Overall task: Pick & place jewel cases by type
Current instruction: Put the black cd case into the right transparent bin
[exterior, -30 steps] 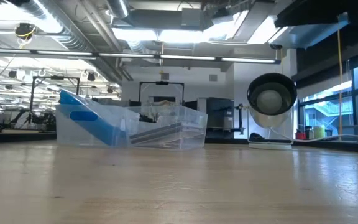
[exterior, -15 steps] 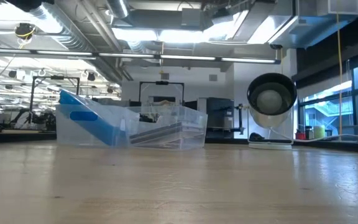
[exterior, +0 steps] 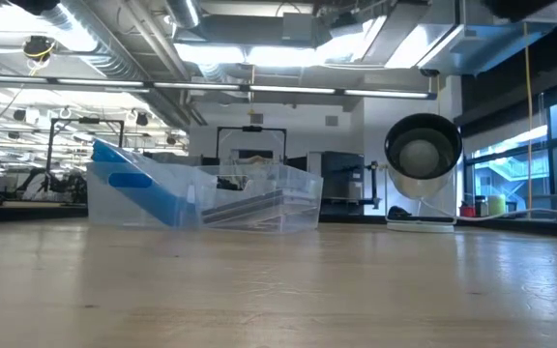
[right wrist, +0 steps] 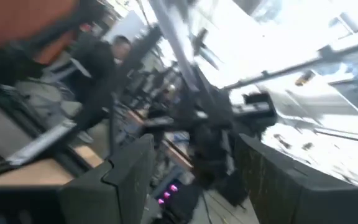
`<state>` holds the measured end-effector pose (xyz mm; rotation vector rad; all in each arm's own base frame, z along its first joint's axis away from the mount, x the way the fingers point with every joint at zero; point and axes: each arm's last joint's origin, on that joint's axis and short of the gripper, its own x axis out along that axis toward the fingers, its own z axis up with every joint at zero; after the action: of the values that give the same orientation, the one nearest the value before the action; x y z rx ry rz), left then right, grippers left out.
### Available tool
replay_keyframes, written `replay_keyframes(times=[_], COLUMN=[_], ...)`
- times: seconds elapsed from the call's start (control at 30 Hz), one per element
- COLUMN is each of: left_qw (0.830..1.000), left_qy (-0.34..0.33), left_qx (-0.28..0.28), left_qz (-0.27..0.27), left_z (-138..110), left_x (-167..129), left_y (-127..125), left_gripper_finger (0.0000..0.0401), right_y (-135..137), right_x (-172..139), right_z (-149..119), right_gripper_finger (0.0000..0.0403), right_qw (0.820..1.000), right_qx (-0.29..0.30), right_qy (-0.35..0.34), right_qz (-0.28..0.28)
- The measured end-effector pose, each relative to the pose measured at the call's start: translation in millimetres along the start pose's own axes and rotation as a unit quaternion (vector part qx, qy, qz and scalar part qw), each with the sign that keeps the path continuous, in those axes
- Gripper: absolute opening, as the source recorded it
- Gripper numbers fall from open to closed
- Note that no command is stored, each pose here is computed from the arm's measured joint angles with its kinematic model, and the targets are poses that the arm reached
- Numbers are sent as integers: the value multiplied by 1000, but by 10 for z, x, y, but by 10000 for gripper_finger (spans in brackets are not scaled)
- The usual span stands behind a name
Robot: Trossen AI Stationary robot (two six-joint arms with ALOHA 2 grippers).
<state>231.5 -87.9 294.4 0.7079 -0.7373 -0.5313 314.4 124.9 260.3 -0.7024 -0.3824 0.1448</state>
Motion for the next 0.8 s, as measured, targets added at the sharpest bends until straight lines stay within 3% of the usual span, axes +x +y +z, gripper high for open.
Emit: replay_keyframes(times=[0.27,0.47,0.8], left_qw=[1000,1000,1000], left_qy=[-13,-18,-4], left_qx=[-15,2,-2], left_qz=[-10,-18,-26], left_z=[58,82,52], left_x=[34,51,47], left_y=[-63,-100,-114], left_gripper_finger=[35,39,34], right_y=[-131,-63,15], right_x=[360,514,895], right_z=[-194,-200,-277], right_gripper_finger=[229,229,229], right_qw=[999,999,999], right_qx=[8,36,11], right_qy=[20,-31,-40], right_qz=[-29,20,15])
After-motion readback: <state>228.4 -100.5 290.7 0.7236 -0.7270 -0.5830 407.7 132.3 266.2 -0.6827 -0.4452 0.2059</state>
